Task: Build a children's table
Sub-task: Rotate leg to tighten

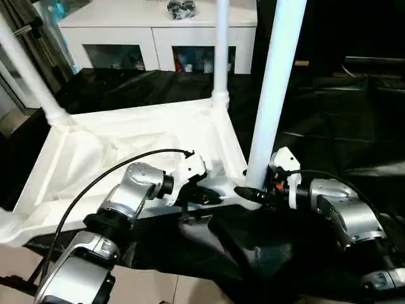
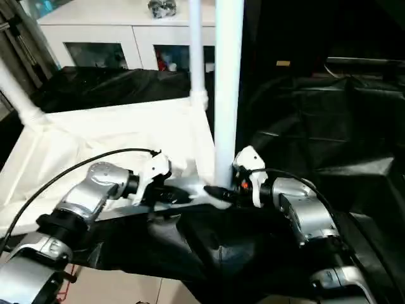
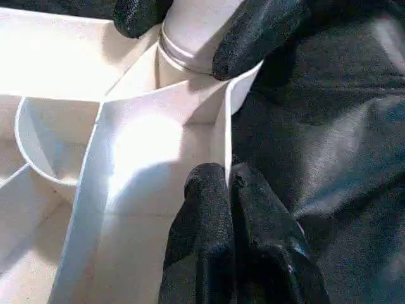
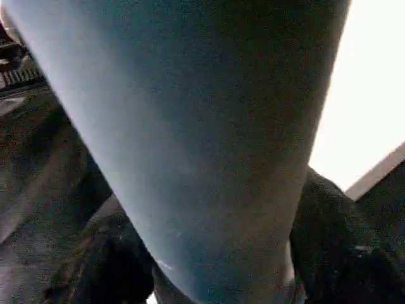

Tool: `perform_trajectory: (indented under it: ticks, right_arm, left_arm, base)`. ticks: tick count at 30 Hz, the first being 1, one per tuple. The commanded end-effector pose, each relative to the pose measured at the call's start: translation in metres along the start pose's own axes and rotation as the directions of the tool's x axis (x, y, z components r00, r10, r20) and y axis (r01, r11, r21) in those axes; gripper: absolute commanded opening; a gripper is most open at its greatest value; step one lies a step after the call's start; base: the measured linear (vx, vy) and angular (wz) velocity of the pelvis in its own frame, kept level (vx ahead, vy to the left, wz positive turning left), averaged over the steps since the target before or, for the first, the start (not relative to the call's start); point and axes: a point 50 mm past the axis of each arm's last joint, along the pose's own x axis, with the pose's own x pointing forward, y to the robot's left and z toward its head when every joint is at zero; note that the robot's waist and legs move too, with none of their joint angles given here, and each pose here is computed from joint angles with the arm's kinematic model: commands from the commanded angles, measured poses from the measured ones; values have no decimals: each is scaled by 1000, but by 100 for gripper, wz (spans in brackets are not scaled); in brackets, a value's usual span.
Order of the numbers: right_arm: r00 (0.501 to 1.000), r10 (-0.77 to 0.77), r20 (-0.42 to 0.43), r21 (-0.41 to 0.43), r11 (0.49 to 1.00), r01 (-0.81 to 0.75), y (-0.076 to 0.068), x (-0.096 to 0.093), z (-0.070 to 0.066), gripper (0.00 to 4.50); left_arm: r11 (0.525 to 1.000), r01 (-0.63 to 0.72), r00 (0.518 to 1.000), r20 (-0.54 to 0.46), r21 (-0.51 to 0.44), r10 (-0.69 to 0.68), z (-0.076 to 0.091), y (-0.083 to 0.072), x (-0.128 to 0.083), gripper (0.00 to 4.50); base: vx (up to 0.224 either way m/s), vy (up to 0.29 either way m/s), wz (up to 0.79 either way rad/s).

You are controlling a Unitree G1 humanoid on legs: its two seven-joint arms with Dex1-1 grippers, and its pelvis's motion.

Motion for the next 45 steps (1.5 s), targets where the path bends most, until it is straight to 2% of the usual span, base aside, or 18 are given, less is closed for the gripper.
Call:
perform_trajectory:
  ticks: [1,6,10,11,12,16,17,18,19,22,25,26,27,30,33,37,38,45]
  right_arm:
    - [998,58,-12,14,998,-57,7,7,-2,251]
    - [997,72,-12,28,997,-72,13,8,-4,249]
    - [1000,-9,9,59,998,9,12,16,-8,249]
    - [994,-108,6,79,991,107,7,23,-11,249]
    - [994,-108,6,79,991,107,7,23,-11,248]
    - [939,-340,-53,128,930,344,-7,39,-21,235]
    - [908,-413,-72,173,891,419,-10,46,-23,230]
    - [903,-423,-75,180,885,430,-11,48,-23,226]
    - [871,-483,-92,213,845,491,-12,56,-22,221]
    - [816,-567,-113,245,780,576,-12,76,-16,216]
    - [818,-566,-105,231,786,574,-9,84,-12,216]
    - [824,-559,-90,200,801,565,-6,90,-9,216]
    - [825,-558,-90,200,801,564,-6,90,-9,258]
    - [864,-502,-46,247,832,497,-5,91,-5,272]
    - [872,-488,-35,240,843,482,-6,90,-3,307]
    - [933,-360,12,154,923,354,-6,79,2,314]
    - [964,-263,35,114,959,258,-4,69,3,314]
    - [987,-157,37,76,985,154,-2,55,2,314]
  left_arm:
    - [997,83,996,-22,-2,-83,-3,-9,9,0]
    - [996,84,996,-22,-2,-84,-3,-10,9,0]
    - [1000,26,1000,-9,-6,-26,0,-6,14,0]
    - [999,-40,999,-5,-12,40,2,-1,18,0]
    - [999,-40,999,-5,-12,40,2,-1,18,0]
    - [973,-222,975,-12,-59,222,8,12,27,0]
    - [950,-301,954,-9,-88,301,12,18,31,0]
    - [946,-312,950,-9,-93,313,12,18,31,0]
    - [917,-379,924,-5,-122,382,17,23,35,0]
    - [865,-474,875,16,-164,483,27,27,43,0]
    - [858,-487,867,23,-163,497,29,27,46,0]
    - [869,-468,876,43,-160,480,32,24,51,0]
    - [870,-467,877,44,-160,479,32,24,51,0]
    - [901,-413,903,67,-135,424,31,18,55,0]
    - [907,-403,908,69,-121,413,30,17,54,0]
    - [950,-305,948,72,-67,310,23,10,48,0]
    - [967,-251,965,67,-43,254,19,7,43,0]
    - [978,-209,977,50,-19,209,14,6,36,0]
  base:
    - [0,0,0]
    - [0,0,0]
    - [0,0,0]
    - [0,0,0]
    - [0,0,0]
    - [0,0,0]
    - [0,0,0]
    - [0,0,0]
    - [0,0,0]
    - [0,0,0]
    - [0,0,0]
    - [0,0,0]
    - [0,0,0]
    - [0,0,0]
    - [0,0,0]
    - [0,0,0]
    - [0,0,0]
    - [0,0,0]
